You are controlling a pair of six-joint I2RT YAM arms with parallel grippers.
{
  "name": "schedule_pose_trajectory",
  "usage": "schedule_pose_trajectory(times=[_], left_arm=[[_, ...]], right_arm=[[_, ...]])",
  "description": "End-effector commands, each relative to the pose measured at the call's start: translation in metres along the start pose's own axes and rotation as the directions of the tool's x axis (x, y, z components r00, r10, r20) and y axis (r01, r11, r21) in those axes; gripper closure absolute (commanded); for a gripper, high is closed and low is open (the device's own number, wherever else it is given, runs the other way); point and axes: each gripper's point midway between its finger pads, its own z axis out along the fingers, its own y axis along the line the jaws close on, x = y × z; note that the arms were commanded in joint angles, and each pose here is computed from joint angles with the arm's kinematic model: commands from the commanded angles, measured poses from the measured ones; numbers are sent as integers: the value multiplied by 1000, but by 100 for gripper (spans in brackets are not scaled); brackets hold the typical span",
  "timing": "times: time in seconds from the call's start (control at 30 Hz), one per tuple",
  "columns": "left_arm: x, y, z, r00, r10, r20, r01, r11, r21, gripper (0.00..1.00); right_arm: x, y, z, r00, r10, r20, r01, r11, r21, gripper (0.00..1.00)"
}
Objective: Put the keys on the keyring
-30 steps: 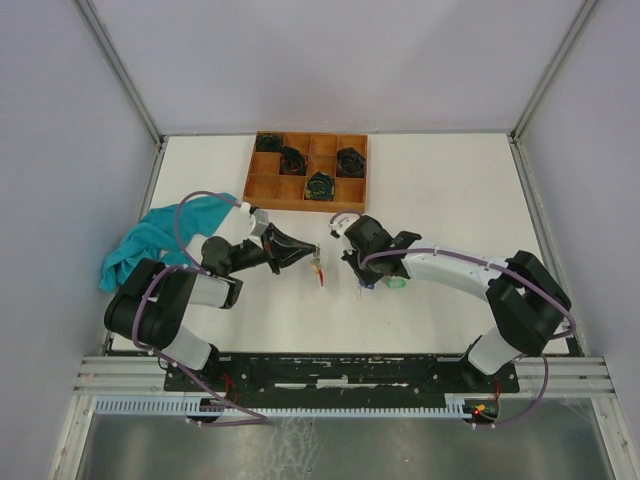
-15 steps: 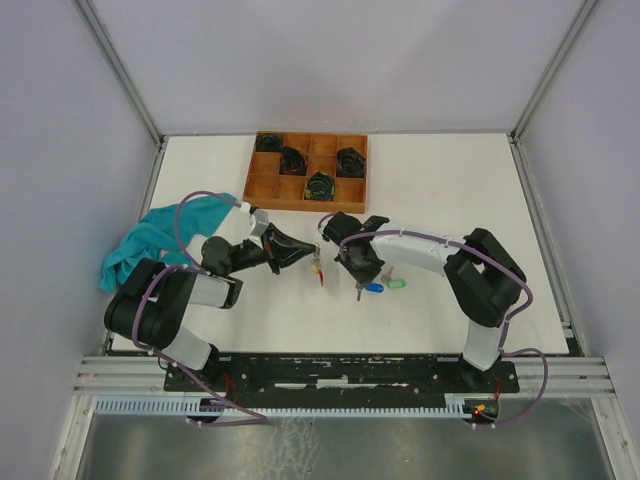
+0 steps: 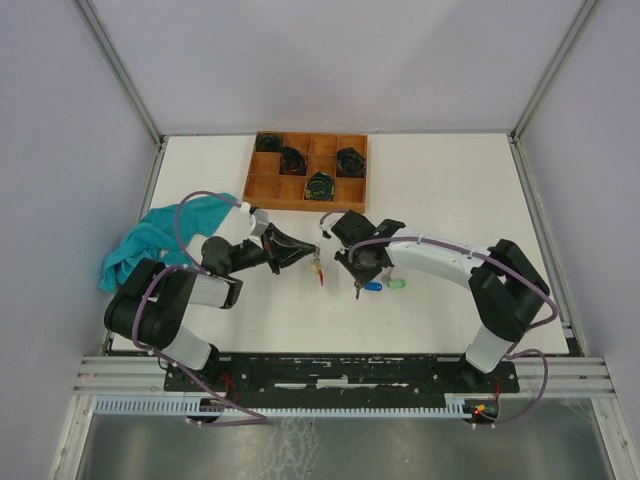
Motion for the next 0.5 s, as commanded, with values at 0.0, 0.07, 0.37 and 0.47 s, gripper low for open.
schedule_pose_trajectory(times=[0.0, 0.07, 0.37, 0.47], left_arm=[[-23, -6, 3, 995, 80, 64, -82, 996, 36, 97], [-24, -6, 3, 995, 80, 64, -82, 996, 36, 97], [-24, -6, 3, 995, 81, 64, -84, 996, 37, 97], [-23, -6, 3, 995, 78, 62, -81, 996, 38, 97]], right_arm=[[-17, 10, -16, 984, 25, 177, -10, 996, -86, 73], [-15, 11, -16, 975, 16, 224, 7, 995, -100, 73], [-15, 0, 4, 935, -34, 354, 48, 998, -32, 73], [-14, -2, 9, 932, -45, 360, 55, 998, -17, 73]])
